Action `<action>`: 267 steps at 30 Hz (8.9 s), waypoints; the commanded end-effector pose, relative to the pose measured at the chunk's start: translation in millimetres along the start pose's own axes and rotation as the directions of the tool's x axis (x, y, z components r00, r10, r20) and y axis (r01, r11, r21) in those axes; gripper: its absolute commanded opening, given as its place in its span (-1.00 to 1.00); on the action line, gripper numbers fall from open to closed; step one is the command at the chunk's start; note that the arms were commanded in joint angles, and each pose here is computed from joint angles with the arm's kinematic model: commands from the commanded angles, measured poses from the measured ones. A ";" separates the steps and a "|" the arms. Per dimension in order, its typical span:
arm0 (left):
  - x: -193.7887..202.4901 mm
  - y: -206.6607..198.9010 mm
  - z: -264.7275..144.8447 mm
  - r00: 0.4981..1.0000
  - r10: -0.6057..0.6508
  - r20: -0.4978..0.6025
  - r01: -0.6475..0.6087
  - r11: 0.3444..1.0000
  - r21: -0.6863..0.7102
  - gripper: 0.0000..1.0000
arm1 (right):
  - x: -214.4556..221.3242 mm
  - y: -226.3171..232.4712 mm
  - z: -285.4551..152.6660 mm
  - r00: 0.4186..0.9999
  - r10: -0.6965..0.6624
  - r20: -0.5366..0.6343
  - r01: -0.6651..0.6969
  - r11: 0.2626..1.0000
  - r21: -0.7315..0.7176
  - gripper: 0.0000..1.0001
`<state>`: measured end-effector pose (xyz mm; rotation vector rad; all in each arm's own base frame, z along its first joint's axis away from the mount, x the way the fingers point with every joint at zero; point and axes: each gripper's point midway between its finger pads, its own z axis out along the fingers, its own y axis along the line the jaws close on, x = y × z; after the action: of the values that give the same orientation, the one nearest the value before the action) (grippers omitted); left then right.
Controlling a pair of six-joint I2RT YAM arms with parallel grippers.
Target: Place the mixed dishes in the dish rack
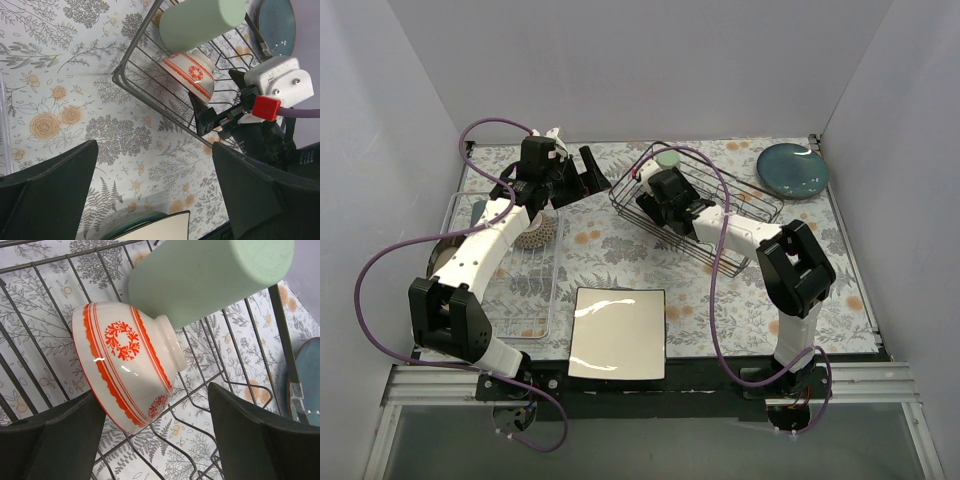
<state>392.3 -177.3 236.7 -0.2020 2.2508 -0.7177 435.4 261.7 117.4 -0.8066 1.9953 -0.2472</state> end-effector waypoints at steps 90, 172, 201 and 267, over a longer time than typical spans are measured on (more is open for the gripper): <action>32.6 23.3 20.1 0.996 0.018 -0.092 -0.019 1.000 -0.005 0.96 | -63.4 -16.3 -96.2 0.917 0.398 -0.028 -0.384 0.861 -0.333 0.57; 206.7 59.0 -59.5 0.976 -0.024 -0.216 -0.004 0.992 -0.126 0.85 | 147.0 215.8 -291.8 0.669 0.395 -0.630 -0.741 0.294 -0.603 0.14; 225.3 65.7 -55.3 0.963 -0.082 -0.255 0.046 0.988 -0.145 -0.24 | 135.3 211.0 -278.5 0.613 0.556 -0.561 -0.767 0.250 -0.590 -0.42; 270.4 56.6 -33.8 0.923 -0.038 -0.383 -0.016 0.991 -0.136 -0.91 | 147.8 142.2 -248.5 0.582 0.748 -0.320 -0.789 0.423 -0.446 0.19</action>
<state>188.6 -222.4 76.9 -0.1365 2.6314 -0.7479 107.7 234.3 77.5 -0.0605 2.3832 0.8941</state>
